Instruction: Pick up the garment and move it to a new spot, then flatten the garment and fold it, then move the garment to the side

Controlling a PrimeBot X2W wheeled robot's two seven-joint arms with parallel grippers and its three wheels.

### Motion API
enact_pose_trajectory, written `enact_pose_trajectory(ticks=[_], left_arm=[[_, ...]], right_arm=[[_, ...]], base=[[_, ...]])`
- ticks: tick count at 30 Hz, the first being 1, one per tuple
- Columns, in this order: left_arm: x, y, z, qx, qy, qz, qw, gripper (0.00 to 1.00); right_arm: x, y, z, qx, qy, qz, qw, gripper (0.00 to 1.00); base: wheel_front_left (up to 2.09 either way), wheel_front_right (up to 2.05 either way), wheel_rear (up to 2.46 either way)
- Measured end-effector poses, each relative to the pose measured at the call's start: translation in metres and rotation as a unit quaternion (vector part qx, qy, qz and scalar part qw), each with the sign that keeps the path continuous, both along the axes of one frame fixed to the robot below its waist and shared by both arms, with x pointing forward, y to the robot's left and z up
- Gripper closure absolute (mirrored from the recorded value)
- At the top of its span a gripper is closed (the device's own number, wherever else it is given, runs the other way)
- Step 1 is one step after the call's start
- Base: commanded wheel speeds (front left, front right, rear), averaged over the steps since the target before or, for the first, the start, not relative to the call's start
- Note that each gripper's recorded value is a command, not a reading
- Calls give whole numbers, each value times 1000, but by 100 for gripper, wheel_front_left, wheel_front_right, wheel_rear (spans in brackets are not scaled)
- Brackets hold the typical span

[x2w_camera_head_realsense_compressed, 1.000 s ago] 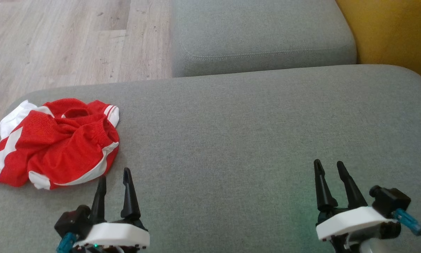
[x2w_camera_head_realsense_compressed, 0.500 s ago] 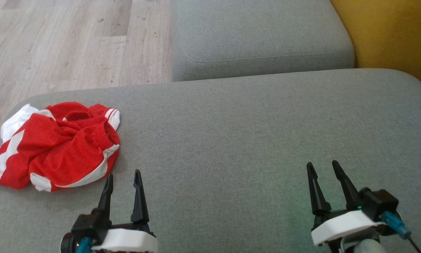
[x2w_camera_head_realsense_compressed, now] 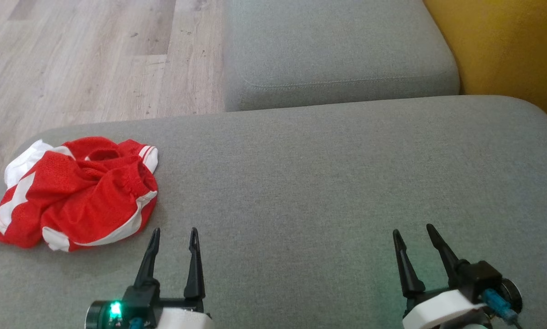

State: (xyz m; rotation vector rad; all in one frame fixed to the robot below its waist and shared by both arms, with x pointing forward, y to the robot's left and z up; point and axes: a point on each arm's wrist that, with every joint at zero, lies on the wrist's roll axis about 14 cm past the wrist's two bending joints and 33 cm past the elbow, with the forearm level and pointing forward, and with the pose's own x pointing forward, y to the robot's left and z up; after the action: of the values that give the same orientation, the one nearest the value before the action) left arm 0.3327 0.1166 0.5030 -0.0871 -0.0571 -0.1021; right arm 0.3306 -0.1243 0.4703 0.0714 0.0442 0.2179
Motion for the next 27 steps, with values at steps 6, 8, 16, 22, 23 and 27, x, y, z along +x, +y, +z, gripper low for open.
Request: enact_pose_trajectory(ticks=[6, 8, 16, 22, 23, 27], left_arm=[[-2, 0, -7, 12, 8, 1, 1000, 0], [-2, 0, -9, 12, 11, 1, 1000, 0], [-4, 2, -18, 15, 25, 2, 1000, 0], [-5, 3, -21, 14, 30, -2, 999, 0], [-6, 4, -22, 14, 32, -1, 999, 0], [-9, 12, -26, 11, 37, 10, 999, 0]], right_arm=[[-1, 0, -1, -10, -2, 2, 1000, 0], [-2, 0, -2, -11, -1, 2, 1000, 0], [-2, 0, -2, -11, 0, 2, 1000, 0], [-1, 3, -2, -15, -1, 8, 1000, 0], [-1, 5, -2, -16, 0, 10, 1000, 0], [2, 14, -2, -17, -1, 25, 1000, 0]], base=[[0, 0, 0], [0, 0, 0], [0, 0, 0], [0, 0, 0], [0, 0, 0], [0, 0, 0]])
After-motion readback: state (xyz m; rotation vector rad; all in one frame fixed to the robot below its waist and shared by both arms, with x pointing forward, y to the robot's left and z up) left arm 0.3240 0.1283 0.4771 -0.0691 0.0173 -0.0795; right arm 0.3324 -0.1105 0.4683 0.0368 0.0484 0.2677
